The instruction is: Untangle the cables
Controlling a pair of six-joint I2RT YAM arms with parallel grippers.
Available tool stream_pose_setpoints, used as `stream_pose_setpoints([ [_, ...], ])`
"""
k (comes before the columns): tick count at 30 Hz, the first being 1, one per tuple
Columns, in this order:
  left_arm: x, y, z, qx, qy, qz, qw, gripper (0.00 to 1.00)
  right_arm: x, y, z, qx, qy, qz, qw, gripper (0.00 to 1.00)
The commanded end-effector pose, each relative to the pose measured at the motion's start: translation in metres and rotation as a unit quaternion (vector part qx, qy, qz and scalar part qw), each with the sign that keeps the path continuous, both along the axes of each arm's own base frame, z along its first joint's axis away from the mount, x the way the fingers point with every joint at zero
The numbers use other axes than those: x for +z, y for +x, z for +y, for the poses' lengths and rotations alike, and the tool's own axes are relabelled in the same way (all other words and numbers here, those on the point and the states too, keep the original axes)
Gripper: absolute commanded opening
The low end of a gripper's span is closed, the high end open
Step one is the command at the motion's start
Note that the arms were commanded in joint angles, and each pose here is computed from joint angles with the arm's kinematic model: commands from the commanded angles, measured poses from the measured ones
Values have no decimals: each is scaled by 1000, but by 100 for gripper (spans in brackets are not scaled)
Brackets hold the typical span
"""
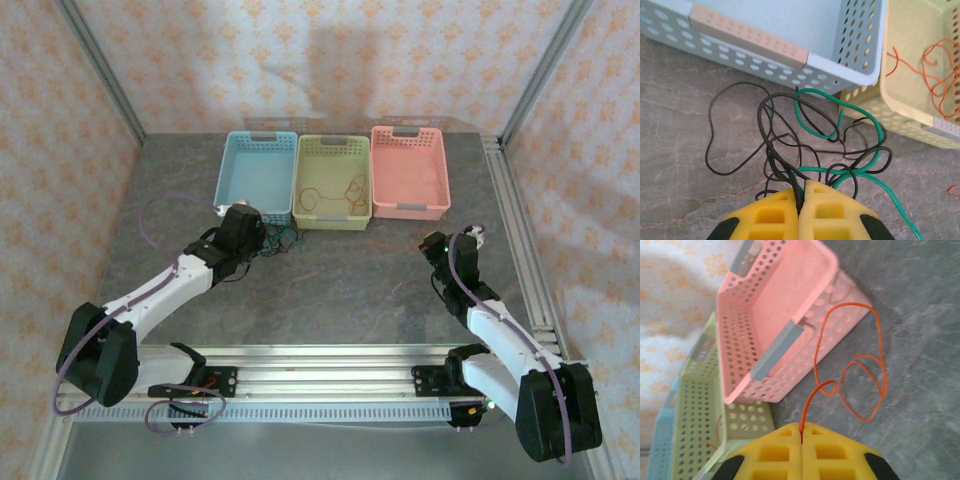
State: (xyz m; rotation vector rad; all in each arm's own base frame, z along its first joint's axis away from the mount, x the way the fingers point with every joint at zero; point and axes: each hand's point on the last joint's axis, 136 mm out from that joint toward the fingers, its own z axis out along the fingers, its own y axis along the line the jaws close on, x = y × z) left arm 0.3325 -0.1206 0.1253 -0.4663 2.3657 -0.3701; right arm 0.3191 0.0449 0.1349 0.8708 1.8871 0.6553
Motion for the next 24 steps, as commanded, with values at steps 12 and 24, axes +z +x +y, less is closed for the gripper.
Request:
stream_pose_setpoints([
  [12,1,9,-8,-11,-13,0,1000,0,112,-8,73,197,53,-200,958,0],
  [24,0,10,-12,-16,-19,2,1000,0,220,33,135,261,58,-205,942,0],
])
